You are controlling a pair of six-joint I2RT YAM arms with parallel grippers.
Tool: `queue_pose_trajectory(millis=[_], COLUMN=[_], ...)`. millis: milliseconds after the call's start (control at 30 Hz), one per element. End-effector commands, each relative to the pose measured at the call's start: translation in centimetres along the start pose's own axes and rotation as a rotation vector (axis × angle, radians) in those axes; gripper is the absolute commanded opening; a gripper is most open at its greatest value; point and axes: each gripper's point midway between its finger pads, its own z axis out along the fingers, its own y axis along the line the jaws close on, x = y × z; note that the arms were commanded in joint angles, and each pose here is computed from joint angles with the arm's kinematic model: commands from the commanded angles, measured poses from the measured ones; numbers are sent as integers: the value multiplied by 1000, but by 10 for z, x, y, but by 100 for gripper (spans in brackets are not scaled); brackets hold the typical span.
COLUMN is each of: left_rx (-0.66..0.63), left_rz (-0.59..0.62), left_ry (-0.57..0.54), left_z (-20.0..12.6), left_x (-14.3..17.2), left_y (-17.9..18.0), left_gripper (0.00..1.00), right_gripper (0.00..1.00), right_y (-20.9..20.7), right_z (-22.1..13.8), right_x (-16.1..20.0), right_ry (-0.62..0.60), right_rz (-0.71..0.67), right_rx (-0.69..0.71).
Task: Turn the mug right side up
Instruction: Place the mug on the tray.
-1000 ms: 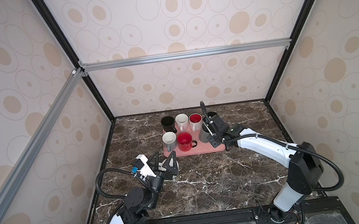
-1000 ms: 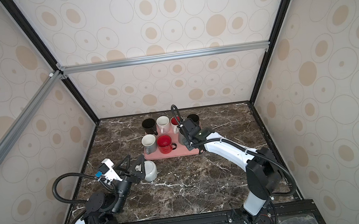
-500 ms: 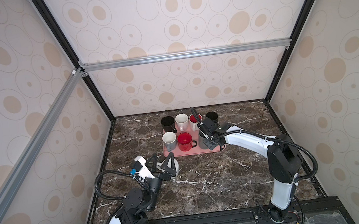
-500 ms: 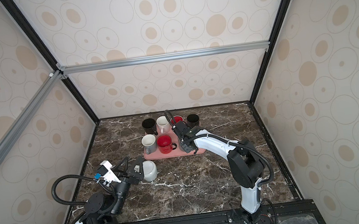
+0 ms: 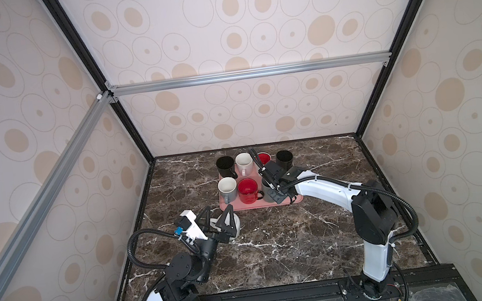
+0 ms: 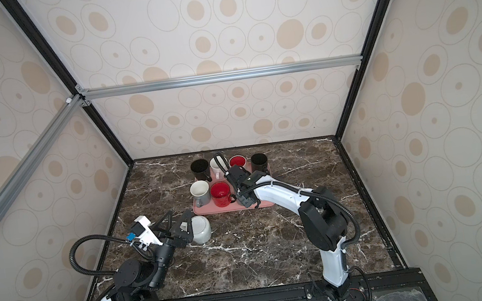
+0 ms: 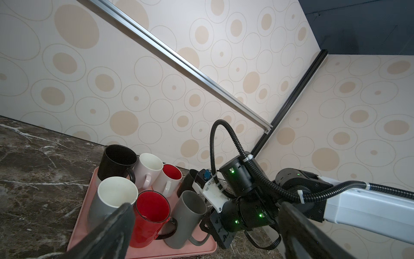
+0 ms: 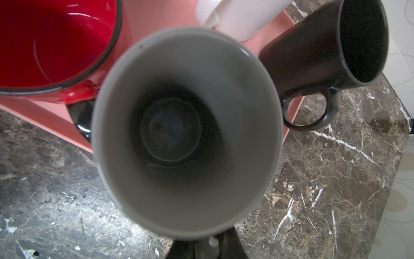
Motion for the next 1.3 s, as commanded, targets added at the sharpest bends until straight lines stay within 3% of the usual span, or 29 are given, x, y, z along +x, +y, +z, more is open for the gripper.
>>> queue_pose_trajectory(millis=[0,100,467,633,933,1100,1167,1267], left_rx=[-17,-19,-23,-40,-134,-249,-276,-293], left_rz=[-3,0,4,13,67,140,79,15], left_ry=[-10,-9,-4,0,70,309,416,487], left_z=[0,0,0,1,6,26,35,38], left_x=[-3,-3,-3,-5,7,47,67,88], left_y=[3,3,3,4,16,39,62,88], left_gripper=[99,99,99,99,99,99,99,94], right_gripper=[0,3,58,72,73,73,73,73], right_y=[-7,-9,-16,-23,-11,-2,-2,-2], right_z=[-10,-8,-29,-68,-117,-121,-122,-122], right_x=[-20,-18,-29,-40,-19,2,7,12], right_ry=[-58,-57,-144,-273,-440,-431,-429,-425], right_rz=[34,40,90,167,280,308,310,309], right_rx=[40,54,42,-14,-206,-273,-276,-278])
